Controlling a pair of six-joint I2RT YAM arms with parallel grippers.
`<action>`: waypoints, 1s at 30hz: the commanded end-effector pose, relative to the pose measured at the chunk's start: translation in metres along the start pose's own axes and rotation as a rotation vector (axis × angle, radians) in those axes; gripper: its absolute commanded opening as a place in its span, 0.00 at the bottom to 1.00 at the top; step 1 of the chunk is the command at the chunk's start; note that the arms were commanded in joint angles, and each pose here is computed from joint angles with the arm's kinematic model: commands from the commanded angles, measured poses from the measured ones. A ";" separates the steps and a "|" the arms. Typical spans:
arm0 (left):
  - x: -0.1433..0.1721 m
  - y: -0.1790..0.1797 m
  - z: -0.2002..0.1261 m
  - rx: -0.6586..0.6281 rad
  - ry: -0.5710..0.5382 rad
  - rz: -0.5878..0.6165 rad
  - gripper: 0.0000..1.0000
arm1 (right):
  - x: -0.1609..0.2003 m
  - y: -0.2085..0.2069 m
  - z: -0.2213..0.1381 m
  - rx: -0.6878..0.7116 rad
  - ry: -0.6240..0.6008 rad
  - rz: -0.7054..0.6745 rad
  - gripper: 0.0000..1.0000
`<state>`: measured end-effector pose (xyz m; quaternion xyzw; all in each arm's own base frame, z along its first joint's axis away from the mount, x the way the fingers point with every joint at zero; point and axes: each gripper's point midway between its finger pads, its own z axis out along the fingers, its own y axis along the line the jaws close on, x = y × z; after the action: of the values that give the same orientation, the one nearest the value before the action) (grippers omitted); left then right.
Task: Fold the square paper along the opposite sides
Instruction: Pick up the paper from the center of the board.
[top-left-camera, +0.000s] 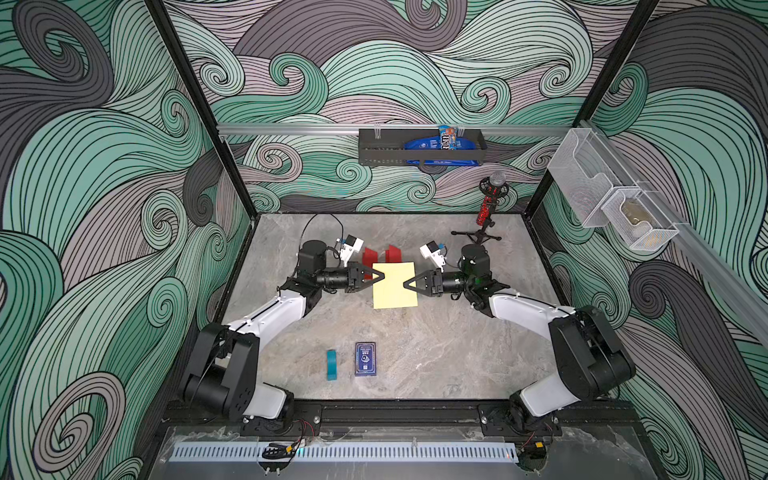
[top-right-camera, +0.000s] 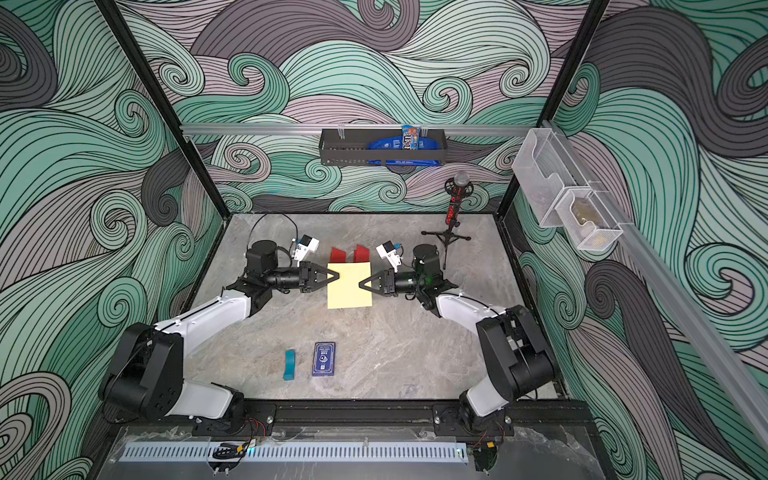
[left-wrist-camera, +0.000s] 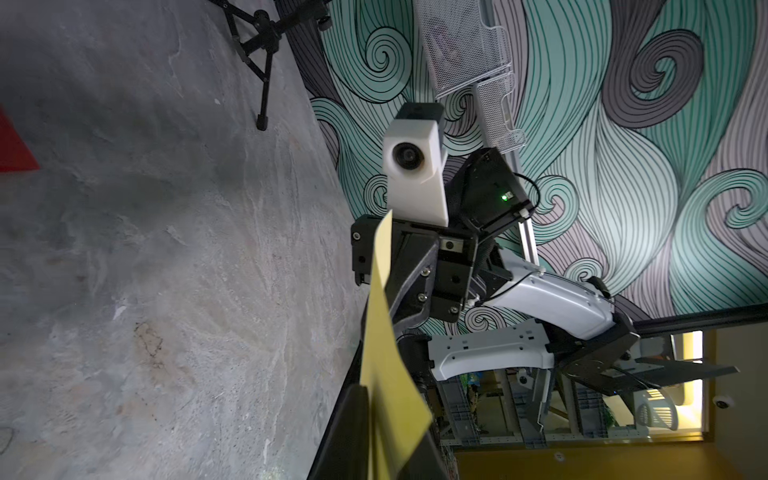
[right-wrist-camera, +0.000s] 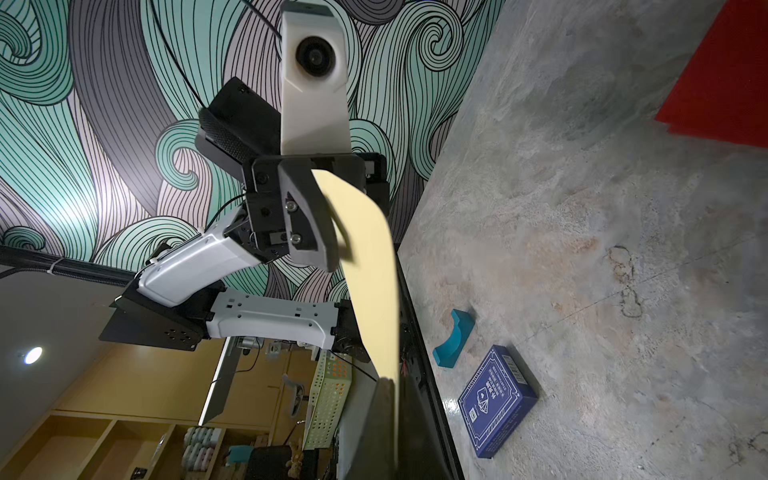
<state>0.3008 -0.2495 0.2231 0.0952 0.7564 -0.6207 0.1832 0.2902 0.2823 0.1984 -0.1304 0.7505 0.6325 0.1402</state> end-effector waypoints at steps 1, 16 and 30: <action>-0.004 0.005 0.000 -0.018 0.002 0.008 0.07 | -0.002 0.014 -0.004 -0.021 0.010 -0.051 0.00; -0.015 -0.037 -0.010 0.048 -0.004 0.040 0.00 | -0.023 -0.043 -0.002 0.102 -0.117 -0.082 0.38; -0.019 -0.055 -0.016 0.176 -0.033 0.028 0.00 | 0.000 0.017 0.018 -0.194 -0.091 -0.066 0.41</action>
<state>0.2965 -0.2457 0.2763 0.0965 0.7064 -0.6754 0.1886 0.2976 0.3048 0.1643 -0.1172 0.7339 0.6481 0.1664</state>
